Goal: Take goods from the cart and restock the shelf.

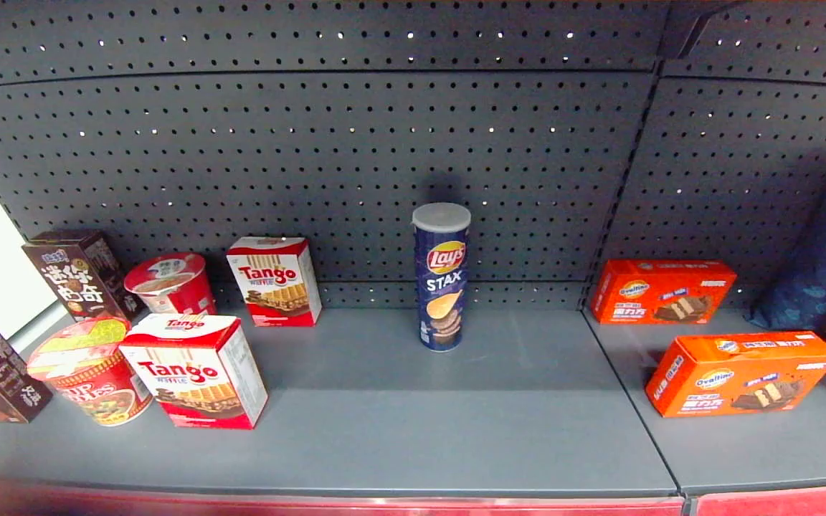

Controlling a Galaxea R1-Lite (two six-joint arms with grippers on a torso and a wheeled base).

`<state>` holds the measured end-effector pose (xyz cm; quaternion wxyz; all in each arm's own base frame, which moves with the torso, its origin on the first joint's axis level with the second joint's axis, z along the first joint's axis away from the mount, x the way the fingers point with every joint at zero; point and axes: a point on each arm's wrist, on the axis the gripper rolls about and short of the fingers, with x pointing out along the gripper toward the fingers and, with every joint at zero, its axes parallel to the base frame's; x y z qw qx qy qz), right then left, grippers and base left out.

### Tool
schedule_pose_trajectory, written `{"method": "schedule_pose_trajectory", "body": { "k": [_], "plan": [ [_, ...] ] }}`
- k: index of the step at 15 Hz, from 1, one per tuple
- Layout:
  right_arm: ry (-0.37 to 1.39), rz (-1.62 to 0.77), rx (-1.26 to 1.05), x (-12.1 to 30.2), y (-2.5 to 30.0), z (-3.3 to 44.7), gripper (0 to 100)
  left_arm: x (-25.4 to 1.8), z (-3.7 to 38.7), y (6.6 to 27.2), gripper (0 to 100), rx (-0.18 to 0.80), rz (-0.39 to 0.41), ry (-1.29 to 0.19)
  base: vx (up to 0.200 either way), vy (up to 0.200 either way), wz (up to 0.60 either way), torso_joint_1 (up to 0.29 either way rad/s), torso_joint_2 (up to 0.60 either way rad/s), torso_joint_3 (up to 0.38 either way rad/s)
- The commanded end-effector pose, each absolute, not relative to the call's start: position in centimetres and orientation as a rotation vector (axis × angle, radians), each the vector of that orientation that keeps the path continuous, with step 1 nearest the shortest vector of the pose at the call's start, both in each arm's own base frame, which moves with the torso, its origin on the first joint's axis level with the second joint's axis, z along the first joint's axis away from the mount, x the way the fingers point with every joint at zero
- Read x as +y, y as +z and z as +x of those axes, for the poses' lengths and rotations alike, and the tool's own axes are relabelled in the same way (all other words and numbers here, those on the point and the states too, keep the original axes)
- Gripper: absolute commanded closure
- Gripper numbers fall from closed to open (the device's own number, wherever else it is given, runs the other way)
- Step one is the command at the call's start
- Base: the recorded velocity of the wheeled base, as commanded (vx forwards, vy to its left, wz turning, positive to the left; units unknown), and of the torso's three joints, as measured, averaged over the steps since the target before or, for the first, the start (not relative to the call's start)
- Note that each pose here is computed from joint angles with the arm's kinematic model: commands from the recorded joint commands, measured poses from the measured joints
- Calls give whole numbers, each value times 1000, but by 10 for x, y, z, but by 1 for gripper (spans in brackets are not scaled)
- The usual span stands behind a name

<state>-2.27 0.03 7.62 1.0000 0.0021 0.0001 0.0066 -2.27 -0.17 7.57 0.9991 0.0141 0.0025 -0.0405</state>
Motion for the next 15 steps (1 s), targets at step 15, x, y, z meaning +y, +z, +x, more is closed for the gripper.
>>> {"method": "schedule_pose_trajectory", "body": {
  "k": [15],
  "plan": [
    [12, 5, 2, 0, 76, -23, 0, -2, -23, 76, 0, 2, 21, -77, 0, 0, 320, 2, 1, 0]
  ]
}}
